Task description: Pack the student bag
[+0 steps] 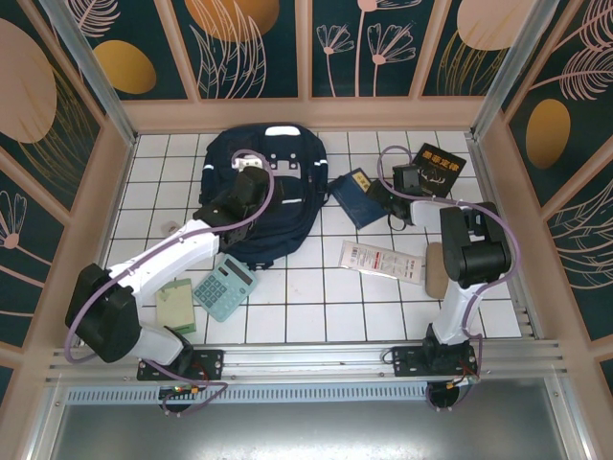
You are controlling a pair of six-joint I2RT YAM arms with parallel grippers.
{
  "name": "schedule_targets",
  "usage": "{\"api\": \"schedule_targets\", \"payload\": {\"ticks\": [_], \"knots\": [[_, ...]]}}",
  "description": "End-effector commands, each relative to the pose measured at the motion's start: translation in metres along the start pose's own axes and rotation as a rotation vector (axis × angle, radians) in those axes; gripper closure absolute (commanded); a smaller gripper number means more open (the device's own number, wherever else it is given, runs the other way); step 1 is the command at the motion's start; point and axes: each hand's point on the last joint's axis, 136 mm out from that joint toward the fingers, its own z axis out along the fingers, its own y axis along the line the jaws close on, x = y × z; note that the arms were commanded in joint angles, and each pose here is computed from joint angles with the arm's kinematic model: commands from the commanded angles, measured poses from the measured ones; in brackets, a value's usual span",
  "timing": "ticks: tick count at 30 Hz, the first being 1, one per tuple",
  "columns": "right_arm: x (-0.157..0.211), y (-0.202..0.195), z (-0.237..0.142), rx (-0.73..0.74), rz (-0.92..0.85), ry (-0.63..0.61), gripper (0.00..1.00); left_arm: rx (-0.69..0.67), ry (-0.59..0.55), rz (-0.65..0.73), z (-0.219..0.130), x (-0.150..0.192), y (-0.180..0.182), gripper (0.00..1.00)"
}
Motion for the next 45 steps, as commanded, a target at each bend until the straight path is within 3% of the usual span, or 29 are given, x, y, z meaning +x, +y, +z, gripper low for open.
{"api": "schedule_targets", "payload": {"ticks": [1,10,16,30,38,45], "knots": [[0.017,0.006,-0.001,-0.050,0.007,0.047,0.29,0.190,0.017,-0.110,0.002,0.003,-0.041,0.52],[0.048,0.036,-0.031,-0.157,-0.051,0.087,0.34,0.218,0.182,-0.168,0.067,0.068,-0.075,0.53],[0.034,0.036,-0.040,-0.122,-0.077,0.032,0.36,0.250,0.274,-0.193,0.099,0.102,-0.094,0.54],[0.013,0.030,-0.009,-0.061,-0.100,-0.016,0.48,0.192,0.358,-0.155,0.140,0.135,-0.109,0.55],[0.019,0.026,0.008,-0.054,-0.105,0.011,0.49,0.069,0.393,-0.171,0.158,0.155,-0.092,0.55],[0.025,0.026,0.012,-0.070,-0.096,0.034,0.56,0.078,0.432,-0.185,0.169,0.169,-0.097,0.54]]}}
